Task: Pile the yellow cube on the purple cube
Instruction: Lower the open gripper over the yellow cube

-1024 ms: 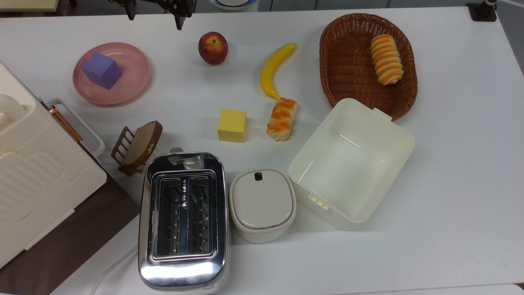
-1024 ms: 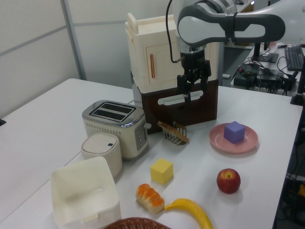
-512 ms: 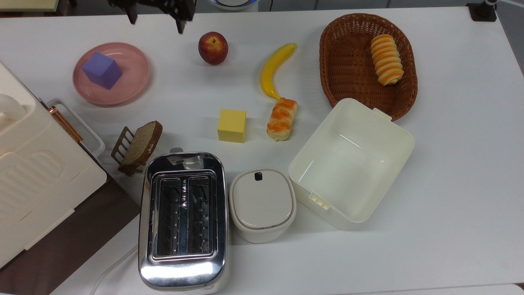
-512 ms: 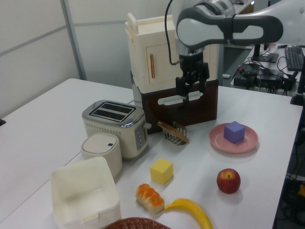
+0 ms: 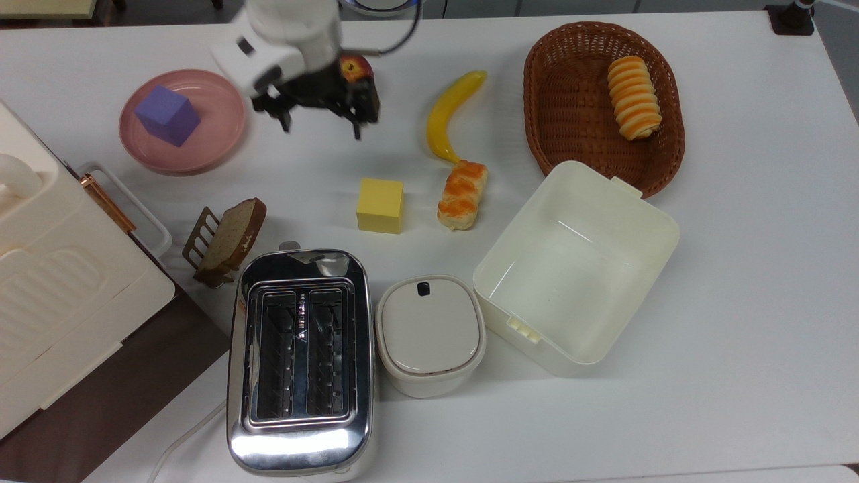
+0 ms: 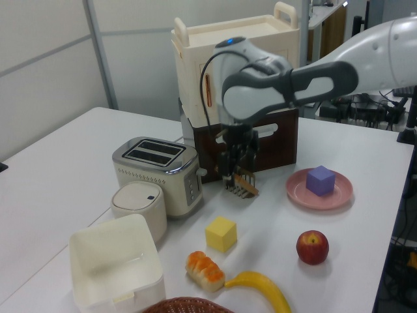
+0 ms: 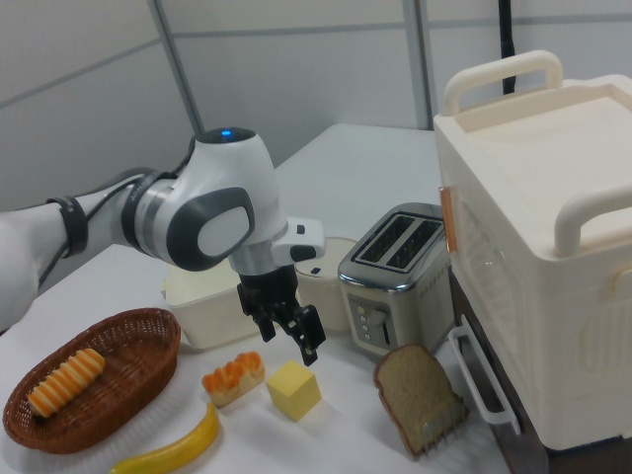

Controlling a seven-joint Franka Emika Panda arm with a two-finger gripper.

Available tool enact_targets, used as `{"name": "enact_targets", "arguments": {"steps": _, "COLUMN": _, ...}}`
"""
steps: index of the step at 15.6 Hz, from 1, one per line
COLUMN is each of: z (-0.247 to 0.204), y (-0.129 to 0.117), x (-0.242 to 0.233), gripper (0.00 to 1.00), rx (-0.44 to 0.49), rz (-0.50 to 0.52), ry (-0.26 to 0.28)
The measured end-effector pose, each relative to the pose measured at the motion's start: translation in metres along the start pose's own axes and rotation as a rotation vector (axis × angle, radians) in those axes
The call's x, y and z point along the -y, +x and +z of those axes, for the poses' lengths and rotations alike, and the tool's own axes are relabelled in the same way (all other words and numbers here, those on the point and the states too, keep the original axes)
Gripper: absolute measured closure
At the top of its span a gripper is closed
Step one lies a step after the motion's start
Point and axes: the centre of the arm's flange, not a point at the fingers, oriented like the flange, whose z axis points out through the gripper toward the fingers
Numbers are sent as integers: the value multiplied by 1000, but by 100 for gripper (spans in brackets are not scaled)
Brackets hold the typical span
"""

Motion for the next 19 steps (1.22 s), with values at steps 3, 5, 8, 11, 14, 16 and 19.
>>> {"name": "enact_targets", "arguments": {"steps": 3, "z": 23, "y": 12, "x": 14, "gripper": 0, "rx": -10, "rz": -3, "ry": 12}}
{"name": "enact_targets", "arguments": {"steps": 5, "z": 36, "y": 19, "x": 23, "gripper": 0, "rx": -24, "rz": 32, "ry": 5}}
{"name": "enact_targets", "arguments": {"steps": 8, "z": 55, "y": 25, "x": 30, "gripper": 0, "rx": -18, "rz": 89, "ry": -18}}
{"name": "enact_targets", "arguments": {"steps": 11, "z": 67, "y": 24, "x": 35, "gripper": 0, "rx": 2, "rz": 93, "ry": -20}}
{"name": "enact_targets", "arguments": {"steps": 14, "z": 80, "y": 19, "x": 44, "gripper": 0, "rx": 24, "rz": 67, "ry": -37}}
{"name": "enact_targets", "arguments": {"steps": 16, "z": 85, "y": 18, "x": 53, "gripper": 0, "rx": 32, "rz": 49, "ry": -39}}
{"name": "enact_targets", "arguments": {"steps": 19, "z": 87, "y": 16, "x": 67, "gripper": 0, "rx": 37, "rz": 26, "ry": -34}}
